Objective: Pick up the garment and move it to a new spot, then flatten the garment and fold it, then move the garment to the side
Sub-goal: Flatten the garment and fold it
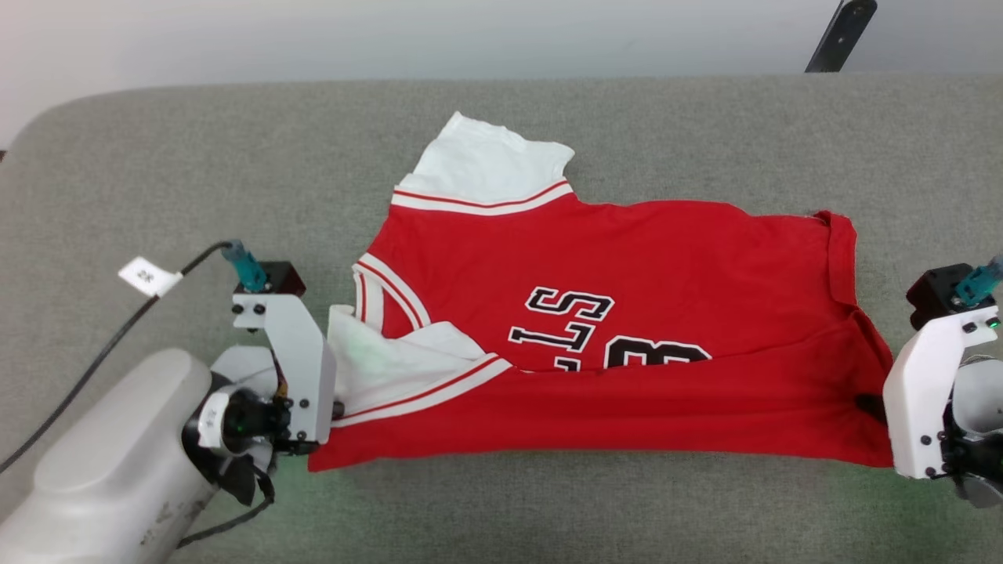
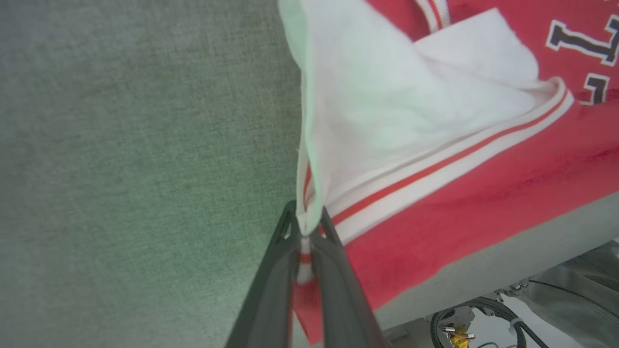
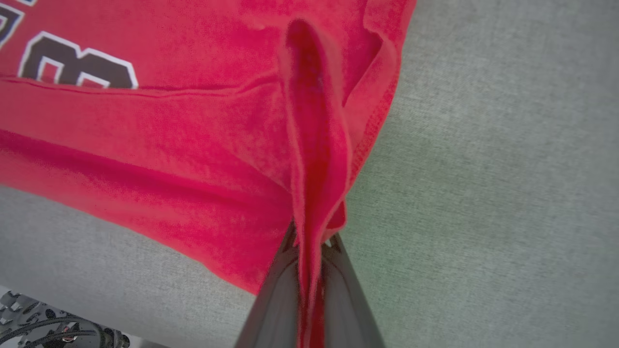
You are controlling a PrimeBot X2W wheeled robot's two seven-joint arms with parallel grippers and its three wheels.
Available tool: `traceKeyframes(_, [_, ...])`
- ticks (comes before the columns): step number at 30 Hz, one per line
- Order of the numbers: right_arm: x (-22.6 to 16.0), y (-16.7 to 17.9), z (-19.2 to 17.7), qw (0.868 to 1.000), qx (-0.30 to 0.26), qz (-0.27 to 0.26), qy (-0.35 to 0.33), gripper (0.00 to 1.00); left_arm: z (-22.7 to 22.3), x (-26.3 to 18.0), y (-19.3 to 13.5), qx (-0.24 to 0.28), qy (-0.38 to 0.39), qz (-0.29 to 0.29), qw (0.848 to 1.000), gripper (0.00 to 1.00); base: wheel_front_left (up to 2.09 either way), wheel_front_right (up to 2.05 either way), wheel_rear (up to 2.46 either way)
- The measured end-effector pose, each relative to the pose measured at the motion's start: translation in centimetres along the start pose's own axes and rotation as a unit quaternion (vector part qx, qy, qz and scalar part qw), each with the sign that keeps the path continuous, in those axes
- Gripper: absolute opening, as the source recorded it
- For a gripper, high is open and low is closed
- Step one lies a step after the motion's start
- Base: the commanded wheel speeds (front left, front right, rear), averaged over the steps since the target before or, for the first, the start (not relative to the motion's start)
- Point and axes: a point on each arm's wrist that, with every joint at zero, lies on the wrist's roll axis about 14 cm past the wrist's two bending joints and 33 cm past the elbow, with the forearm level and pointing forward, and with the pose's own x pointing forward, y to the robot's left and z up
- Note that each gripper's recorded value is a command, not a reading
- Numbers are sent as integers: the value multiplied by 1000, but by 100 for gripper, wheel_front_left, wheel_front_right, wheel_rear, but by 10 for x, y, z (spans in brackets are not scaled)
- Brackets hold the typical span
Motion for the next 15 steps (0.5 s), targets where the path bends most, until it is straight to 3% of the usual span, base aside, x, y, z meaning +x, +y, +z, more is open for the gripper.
traceKeyframes(15, [32, 6, -19, 999, 21, 14, 33, 0, -13, 42, -1, -14, 50, -6, 999, 0, 0, 0, 0])
